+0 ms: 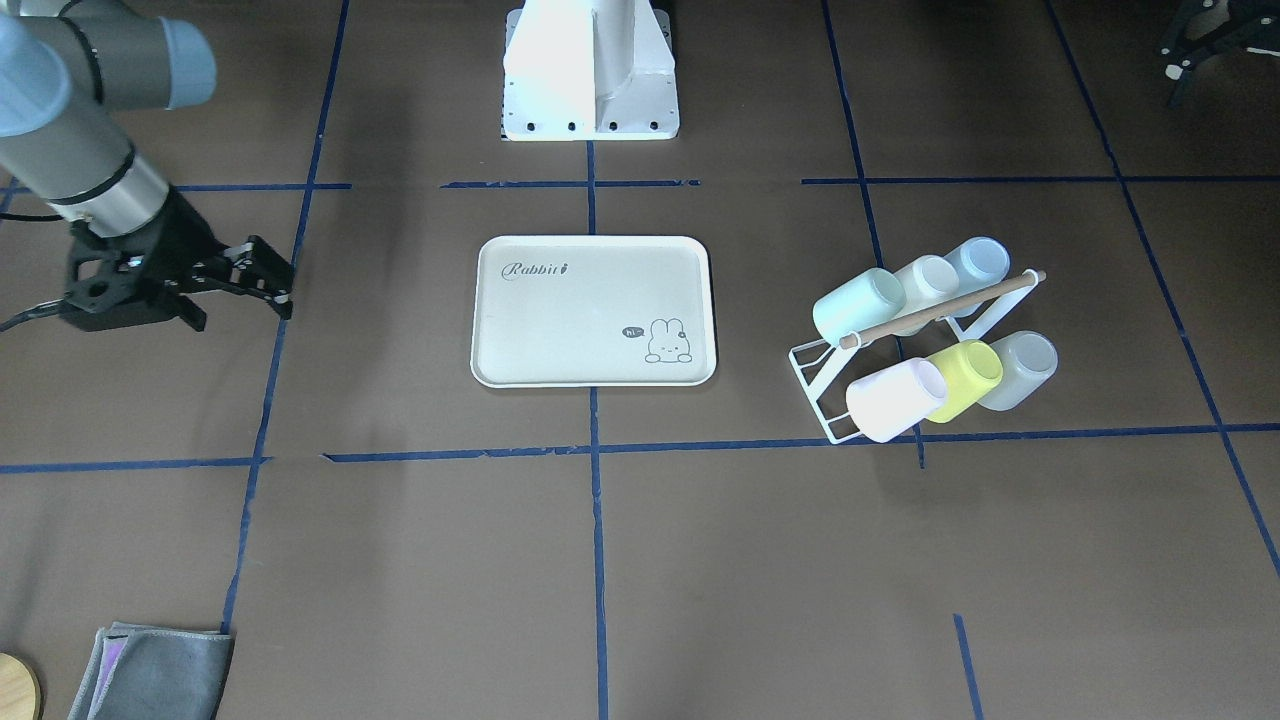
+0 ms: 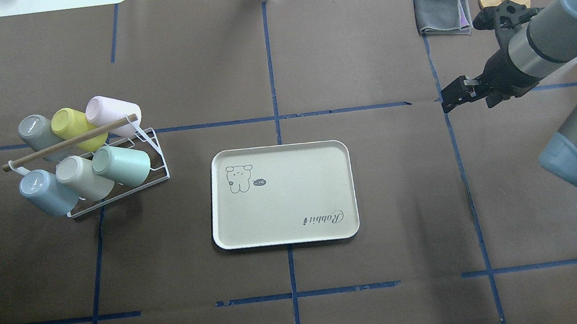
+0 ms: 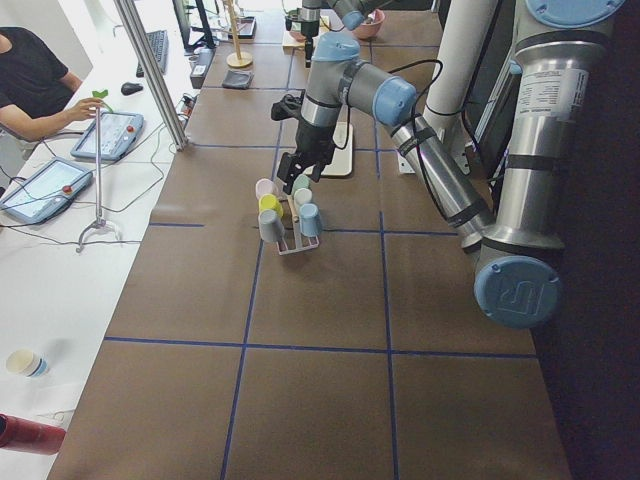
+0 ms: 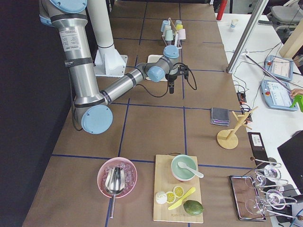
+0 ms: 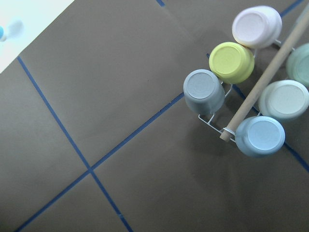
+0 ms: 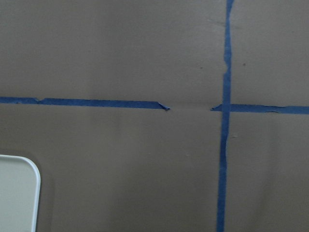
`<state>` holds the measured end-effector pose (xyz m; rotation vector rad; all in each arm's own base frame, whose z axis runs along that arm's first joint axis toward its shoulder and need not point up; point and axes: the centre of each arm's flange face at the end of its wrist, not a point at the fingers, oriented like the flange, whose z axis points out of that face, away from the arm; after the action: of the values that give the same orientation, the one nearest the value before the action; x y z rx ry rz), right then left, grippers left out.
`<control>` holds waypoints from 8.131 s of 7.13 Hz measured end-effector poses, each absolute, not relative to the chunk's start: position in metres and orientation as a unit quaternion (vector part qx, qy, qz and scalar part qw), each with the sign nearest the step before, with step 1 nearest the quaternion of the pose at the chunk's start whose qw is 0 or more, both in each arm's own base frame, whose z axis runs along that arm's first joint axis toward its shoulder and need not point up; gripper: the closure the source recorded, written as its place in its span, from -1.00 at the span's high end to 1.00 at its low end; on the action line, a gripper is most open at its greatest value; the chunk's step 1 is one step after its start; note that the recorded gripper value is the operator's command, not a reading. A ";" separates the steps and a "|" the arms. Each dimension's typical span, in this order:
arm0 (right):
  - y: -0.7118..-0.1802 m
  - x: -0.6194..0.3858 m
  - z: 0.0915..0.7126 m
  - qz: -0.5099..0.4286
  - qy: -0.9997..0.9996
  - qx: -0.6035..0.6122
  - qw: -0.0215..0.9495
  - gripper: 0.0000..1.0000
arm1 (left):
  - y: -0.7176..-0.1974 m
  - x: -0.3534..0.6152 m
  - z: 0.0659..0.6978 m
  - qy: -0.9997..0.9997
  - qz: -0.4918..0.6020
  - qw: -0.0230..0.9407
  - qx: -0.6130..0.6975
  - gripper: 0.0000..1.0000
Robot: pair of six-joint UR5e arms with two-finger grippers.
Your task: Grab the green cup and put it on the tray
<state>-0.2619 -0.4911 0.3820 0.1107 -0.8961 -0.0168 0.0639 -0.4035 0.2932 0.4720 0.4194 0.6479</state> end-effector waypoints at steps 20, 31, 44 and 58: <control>-0.518 -0.182 0.462 -0.037 -0.411 0.056 0.909 1.00 | -0.311 0.525 0.296 -0.393 0.728 0.522 0.206 0.98; -0.519 -0.182 0.461 -0.036 -0.411 0.059 0.909 1.00 | -0.364 0.541 0.357 -0.435 0.717 0.524 0.152 0.77; -0.518 -0.181 0.462 -0.031 -0.412 0.056 0.909 1.00 | -0.368 0.527 0.345 -0.457 0.742 0.483 0.091 0.08; -0.516 -0.178 0.468 -0.028 -0.409 0.052 0.911 1.00 | -0.342 0.418 0.228 -0.426 0.716 0.527 0.170 -0.04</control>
<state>-0.1778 -0.5160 0.4683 0.1070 -0.8435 -0.0578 0.4177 -0.3419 0.2283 0.4058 -1.0176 1.7111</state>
